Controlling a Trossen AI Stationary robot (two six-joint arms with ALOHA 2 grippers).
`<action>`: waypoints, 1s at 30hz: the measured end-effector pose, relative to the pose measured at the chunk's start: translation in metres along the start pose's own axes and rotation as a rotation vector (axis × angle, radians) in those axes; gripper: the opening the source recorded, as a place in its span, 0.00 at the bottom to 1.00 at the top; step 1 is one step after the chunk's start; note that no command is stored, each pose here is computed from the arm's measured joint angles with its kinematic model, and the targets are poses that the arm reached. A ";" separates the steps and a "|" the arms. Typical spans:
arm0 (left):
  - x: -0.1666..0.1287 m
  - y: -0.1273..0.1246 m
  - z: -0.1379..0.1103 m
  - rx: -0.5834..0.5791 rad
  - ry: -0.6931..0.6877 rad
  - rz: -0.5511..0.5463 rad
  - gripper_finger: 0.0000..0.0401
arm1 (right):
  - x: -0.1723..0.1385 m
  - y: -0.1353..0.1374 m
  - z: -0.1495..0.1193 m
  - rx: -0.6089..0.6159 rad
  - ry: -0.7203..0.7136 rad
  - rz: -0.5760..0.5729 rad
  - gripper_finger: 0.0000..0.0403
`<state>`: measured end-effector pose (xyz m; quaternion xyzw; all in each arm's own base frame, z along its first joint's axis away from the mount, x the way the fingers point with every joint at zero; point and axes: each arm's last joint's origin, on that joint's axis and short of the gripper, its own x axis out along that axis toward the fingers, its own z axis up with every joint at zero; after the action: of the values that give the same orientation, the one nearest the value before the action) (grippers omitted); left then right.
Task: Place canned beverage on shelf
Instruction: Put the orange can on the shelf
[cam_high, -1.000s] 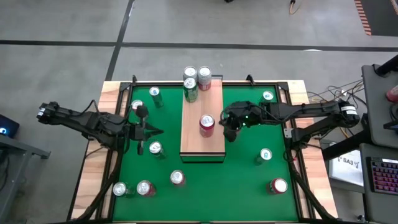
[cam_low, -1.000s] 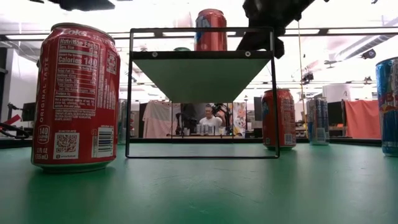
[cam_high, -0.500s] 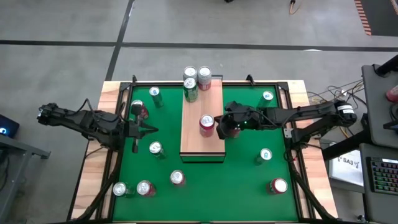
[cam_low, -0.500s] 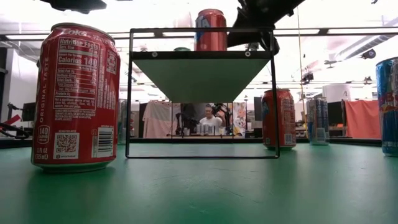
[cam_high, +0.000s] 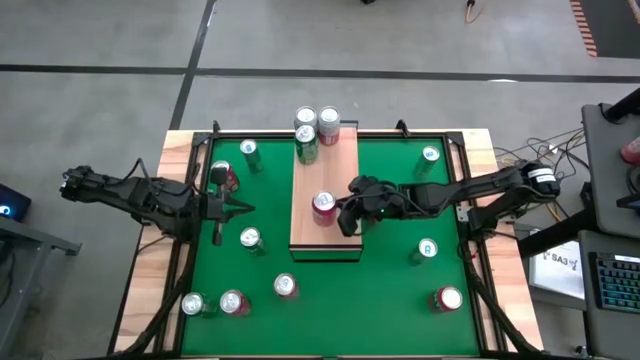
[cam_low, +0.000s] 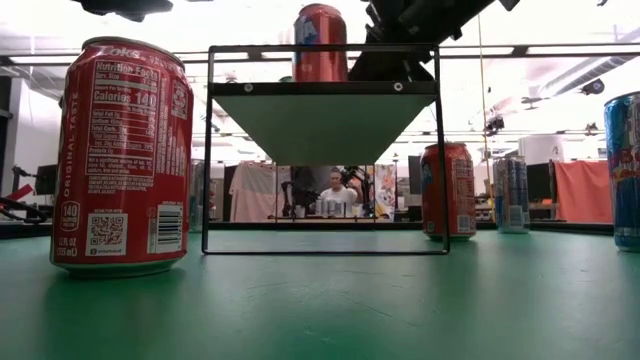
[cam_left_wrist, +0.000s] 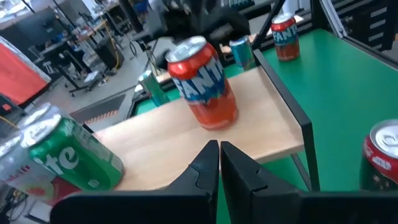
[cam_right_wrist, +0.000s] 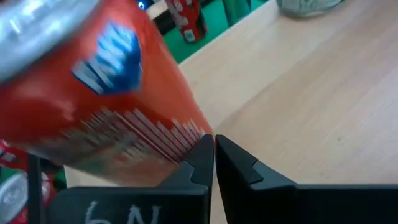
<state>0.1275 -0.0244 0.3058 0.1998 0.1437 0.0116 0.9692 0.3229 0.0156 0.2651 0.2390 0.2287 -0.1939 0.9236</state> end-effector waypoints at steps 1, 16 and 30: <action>0.000 0.000 0.000 0.000 -0.004 0.001 0.00 | 0.001 0.001 -0.002 -0.009 0.006 0.001 0.02; 0.008 -0.001 0.004 0.003 -0.020 0.007 0.00 | -0.001 0.001 0.000 -0.048 -0.069 -0.096 0.02; 0.009 -0.002 0.005 0.032 -0.016 0.006 0.00 | -0.003 0.015 -0.006 -0.073 -0.068 -0.011 0.02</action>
<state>0.1375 -0.0271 0.3066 0.2156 0.1354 0.0105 0.9670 0.3255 0.0322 0.2671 0.1970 0.2056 -0.1983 0.9379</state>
